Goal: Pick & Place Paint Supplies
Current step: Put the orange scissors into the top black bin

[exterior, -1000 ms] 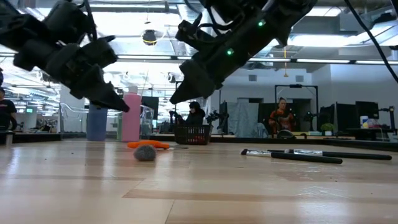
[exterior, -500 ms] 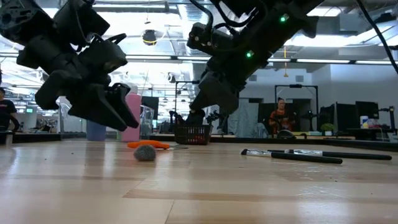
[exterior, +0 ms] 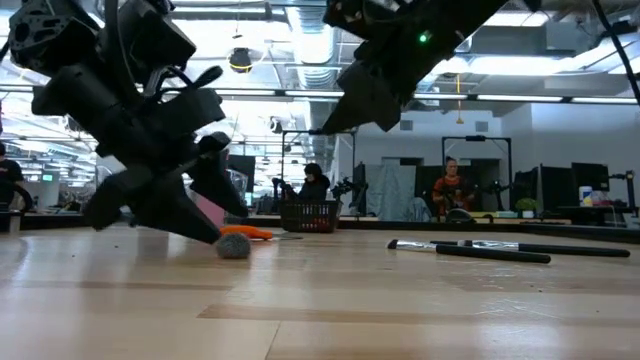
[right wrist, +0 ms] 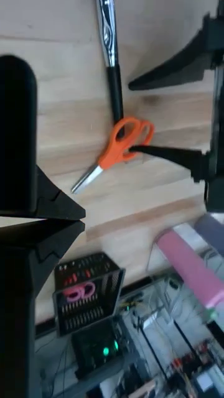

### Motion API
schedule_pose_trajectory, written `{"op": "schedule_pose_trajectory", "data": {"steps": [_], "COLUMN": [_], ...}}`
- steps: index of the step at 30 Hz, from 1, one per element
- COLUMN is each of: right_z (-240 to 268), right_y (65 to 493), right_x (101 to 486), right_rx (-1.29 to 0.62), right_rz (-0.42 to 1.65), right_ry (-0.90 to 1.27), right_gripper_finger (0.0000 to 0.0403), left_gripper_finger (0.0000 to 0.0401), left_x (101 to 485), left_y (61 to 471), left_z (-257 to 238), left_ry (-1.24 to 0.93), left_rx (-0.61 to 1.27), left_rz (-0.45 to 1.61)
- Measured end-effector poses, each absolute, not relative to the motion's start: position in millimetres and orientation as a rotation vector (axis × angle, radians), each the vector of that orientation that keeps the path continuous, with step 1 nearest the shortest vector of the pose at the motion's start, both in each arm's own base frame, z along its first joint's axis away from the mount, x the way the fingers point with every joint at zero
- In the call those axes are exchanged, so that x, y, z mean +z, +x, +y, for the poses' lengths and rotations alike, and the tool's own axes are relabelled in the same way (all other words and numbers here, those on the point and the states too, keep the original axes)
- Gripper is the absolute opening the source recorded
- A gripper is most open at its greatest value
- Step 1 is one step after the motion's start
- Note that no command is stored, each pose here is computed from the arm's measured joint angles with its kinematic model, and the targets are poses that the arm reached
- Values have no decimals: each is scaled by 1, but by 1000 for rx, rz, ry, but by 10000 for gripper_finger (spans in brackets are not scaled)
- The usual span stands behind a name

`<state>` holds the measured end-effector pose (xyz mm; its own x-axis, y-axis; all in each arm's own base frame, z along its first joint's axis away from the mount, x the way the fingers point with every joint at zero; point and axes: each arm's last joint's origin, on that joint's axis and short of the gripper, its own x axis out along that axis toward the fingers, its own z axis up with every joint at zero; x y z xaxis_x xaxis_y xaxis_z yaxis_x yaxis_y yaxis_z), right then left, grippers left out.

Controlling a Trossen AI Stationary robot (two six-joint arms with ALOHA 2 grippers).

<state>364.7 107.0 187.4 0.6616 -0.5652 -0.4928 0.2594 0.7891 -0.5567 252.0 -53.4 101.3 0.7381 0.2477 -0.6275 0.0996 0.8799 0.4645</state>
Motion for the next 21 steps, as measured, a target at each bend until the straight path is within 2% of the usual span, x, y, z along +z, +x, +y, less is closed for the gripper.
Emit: {"op": "schedule_pose_trajectory", "data": {"steps": [4, 8, 11, 15, 16, 21], "right_z": [113, 116, 119, 122, 122, 122], "right_y": [362, 361, 360, 359, 359, 359], "right_x": [187, 187, 187, 187, 187, 187], "right_rx": [-489, -483, -486, -482, -482, -482], "right_rz": [700, 697, 693, 690, 690, 691], "right_ry": [-484, -482, -489, -493, -493, -494], "right_gripper_finger": [0, 0, 0, 0, 0, 0], "left_gripper_finger": [258, 212, 153, 36, 22, 9], "left_x": [98, 95, 93, 90, 90, 95], "left_y": [257, 258, 256, 253, 253, 254], "left_z": [-53, -50, -46, -43, -42, -43], "left_ry": [533, 542, 545, 555, 555, 556], "left_rx": [144, 170, 177, 186, 193, 231], "left_rz": [757, 774, 810, 859, 862, 855]}}
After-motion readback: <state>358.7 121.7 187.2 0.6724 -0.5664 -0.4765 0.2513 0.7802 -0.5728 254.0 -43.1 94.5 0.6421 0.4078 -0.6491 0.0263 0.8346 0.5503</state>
